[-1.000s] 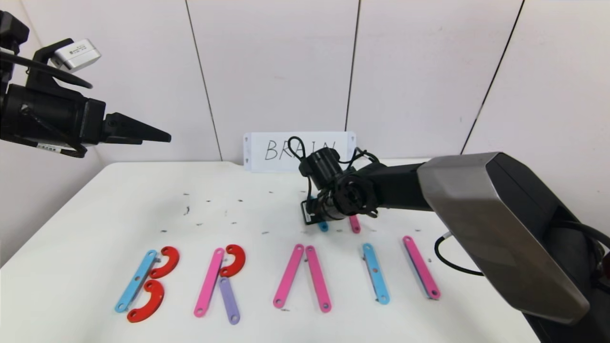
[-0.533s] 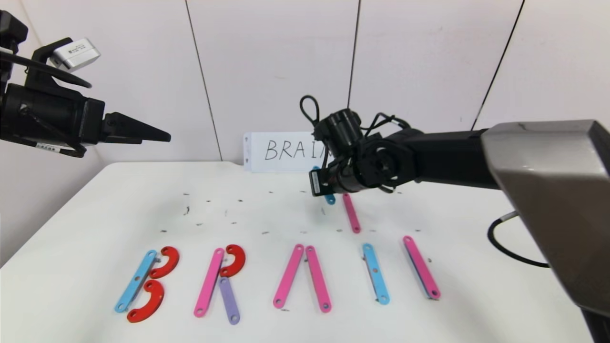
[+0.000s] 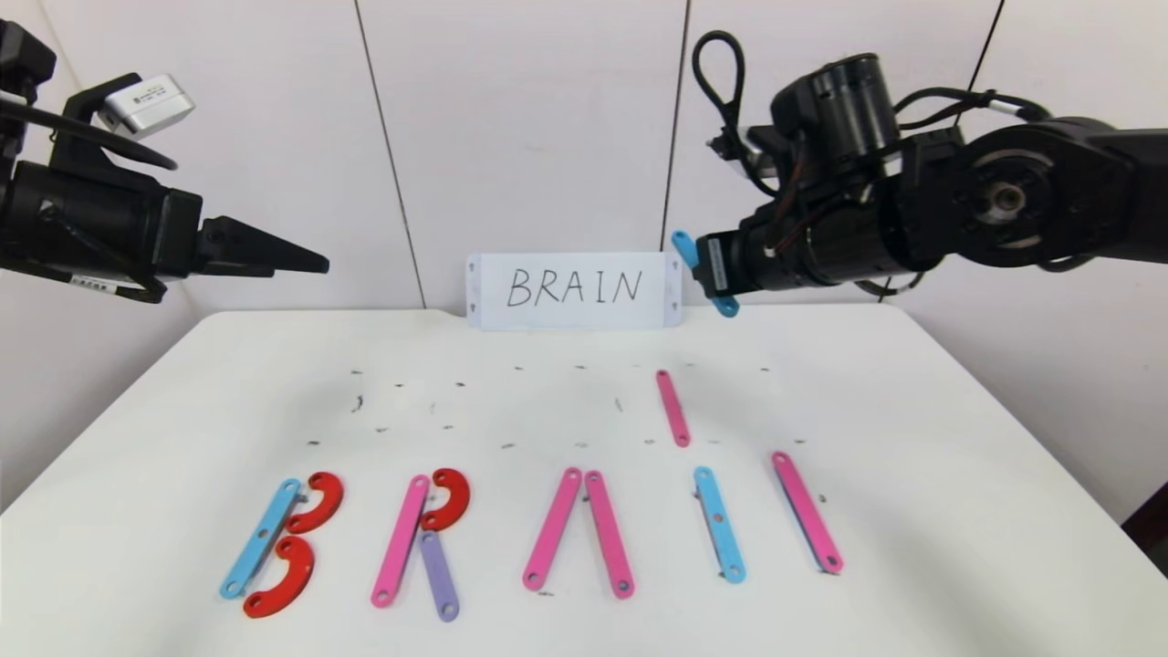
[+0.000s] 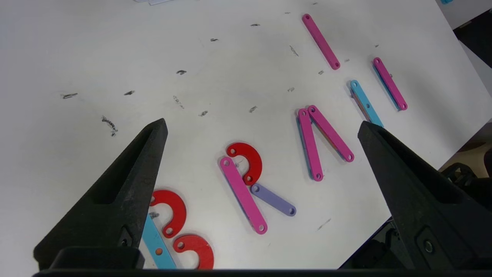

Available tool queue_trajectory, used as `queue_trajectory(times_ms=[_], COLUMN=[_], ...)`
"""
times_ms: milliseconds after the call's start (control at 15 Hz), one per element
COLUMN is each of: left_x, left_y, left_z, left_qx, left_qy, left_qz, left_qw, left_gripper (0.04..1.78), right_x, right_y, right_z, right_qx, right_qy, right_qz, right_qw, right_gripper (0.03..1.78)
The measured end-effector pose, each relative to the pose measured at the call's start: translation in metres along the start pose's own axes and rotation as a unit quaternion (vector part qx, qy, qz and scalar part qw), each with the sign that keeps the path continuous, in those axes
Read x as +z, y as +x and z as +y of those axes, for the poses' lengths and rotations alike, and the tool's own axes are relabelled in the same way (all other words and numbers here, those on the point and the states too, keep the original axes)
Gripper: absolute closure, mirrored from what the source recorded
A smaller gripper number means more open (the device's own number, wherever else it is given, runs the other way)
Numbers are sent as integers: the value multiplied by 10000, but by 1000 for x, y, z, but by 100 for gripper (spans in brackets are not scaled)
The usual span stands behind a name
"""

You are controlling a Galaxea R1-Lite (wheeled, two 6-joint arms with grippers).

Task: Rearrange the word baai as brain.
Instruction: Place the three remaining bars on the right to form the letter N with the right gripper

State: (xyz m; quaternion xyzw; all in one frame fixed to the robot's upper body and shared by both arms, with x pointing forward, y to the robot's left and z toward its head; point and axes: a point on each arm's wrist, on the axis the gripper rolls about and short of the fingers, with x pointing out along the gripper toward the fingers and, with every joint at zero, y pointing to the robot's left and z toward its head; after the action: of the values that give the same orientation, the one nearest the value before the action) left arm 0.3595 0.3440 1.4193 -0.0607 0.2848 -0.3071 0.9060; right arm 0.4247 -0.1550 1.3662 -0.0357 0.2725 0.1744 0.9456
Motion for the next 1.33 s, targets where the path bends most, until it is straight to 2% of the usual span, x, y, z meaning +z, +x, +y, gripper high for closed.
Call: queue_trajectory(times_ms=[200,333,467,600,933,1133,1333], left_x=[0,-1,-1,-1,-2,-2,-2], left_y=[1,1,2,3,4,5,7], left_z=[0,-1,-1,-1,0,1,2], left_qx=[-12,-23,-34,-36,-36,-37,-35], left_qy=[-1,8,8,2,-8,-17,-33], left_qz=[14,23,33,46,66,77,99], left_qw=[10000,10000,10000,10000,10000,10000,9999], left_gripper=[8,8,8,8,8,8,8], right_x=[-14,-28,-47,-69,-119,-138,-151], right_y=[-23,-35,-40,-40,-32,-26,-18], right_z=[-30,-50,-66,-76,-96,-104,-108], right_qx=[81,261,383,408,575,619,675], right_qy=[-349,-575,-657,-674,-813,-847,-762], right_qz=[173,368,621,964,1782,2131,2381], right_qw=[9992,9973,9952,9922,9789,9714,9659], right_gripper=[154,154,154,154,154,154,154])
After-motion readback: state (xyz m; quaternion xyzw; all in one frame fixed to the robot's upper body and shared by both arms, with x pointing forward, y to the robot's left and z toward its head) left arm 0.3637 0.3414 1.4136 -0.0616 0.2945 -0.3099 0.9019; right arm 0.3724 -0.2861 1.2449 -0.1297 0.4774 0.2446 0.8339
